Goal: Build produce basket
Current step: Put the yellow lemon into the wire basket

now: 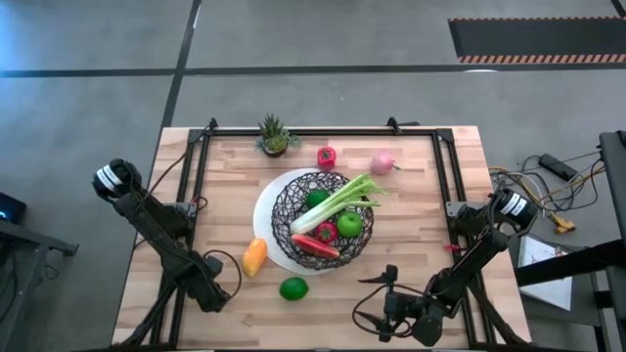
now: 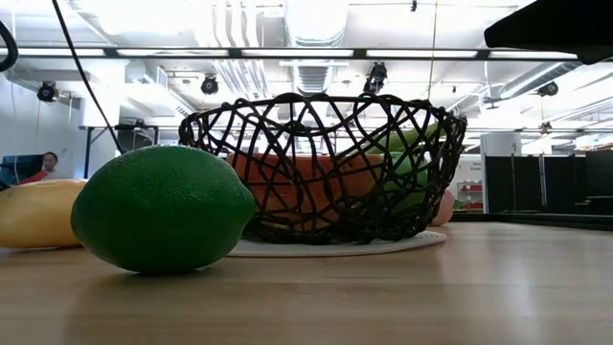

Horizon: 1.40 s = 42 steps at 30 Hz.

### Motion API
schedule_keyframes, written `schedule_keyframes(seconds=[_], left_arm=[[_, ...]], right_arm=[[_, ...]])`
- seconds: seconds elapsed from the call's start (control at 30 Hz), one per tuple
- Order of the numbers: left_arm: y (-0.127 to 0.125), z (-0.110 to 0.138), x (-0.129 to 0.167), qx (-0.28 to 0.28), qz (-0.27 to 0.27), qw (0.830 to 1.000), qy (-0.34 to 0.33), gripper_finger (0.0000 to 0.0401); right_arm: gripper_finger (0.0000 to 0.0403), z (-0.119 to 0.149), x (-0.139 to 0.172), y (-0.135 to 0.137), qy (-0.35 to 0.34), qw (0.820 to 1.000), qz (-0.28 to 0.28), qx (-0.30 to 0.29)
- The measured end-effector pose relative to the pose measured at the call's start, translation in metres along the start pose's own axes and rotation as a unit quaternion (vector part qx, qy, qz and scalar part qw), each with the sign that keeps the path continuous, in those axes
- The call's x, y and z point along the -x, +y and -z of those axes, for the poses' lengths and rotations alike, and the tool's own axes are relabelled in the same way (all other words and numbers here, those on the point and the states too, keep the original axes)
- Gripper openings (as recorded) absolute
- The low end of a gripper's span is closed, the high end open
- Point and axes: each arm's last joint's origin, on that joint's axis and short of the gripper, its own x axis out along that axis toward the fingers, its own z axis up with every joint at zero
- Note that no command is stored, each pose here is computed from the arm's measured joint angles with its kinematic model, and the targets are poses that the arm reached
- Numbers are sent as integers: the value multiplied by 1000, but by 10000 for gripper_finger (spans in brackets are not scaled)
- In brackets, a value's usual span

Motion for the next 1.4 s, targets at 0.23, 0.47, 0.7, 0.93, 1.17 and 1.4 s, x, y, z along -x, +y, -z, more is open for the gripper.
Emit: schedule_keyframes(seconds=[0.23, 0.47, 0.7, 0.93, 1.17, 1.4], left_arm=[[1, -3, -3, -1, 6, 1000, -12, 334], [0, -3, -7, -8, 27, 1000, 3, 273], [-4, -1, -5, -43, 37, 998, -2, 266], [-16, 8, 7, -123, 64, 990, 0, 264], [-29, 10, 19, -192, 112, 973, -63, 263], [-57, 2, 42, -305, 207, 893, -258, 263]], right_arm=[[363, 0, 0, 0, 0, 1000, -1, -1], [363, 0, 0, 0, 0, 1000, -1, -1], [363, 0, 0, 0, 1, 1000, -1, 0], [363, 0, 0, 0, 1, 1000, -1, 0], [363, 0, 0, 0, 1, 1000, -1, -1], [363, 0, 0, 0, 1, 1000, -1, -2]])
